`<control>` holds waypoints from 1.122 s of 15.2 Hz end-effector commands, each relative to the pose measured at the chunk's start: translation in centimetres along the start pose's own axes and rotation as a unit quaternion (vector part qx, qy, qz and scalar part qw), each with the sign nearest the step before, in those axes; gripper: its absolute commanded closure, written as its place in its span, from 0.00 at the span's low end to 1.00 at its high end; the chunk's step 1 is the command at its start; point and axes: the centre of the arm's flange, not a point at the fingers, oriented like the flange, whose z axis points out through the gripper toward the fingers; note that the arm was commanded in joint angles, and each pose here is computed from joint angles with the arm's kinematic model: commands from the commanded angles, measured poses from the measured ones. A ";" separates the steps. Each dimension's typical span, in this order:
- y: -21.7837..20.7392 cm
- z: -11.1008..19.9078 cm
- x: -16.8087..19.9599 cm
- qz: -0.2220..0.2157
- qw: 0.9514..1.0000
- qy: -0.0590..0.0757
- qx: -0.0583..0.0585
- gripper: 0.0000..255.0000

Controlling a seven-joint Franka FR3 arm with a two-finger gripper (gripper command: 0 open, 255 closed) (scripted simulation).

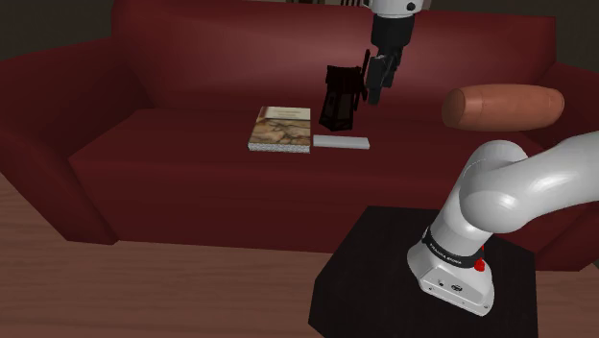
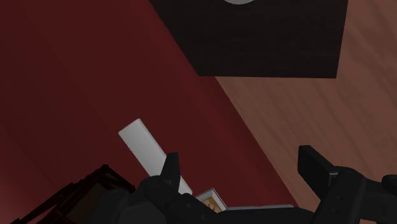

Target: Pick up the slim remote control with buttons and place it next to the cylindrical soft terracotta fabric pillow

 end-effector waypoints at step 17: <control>11.5 16.1 8.5 -0.117 0.992 0.024 0.038 0.00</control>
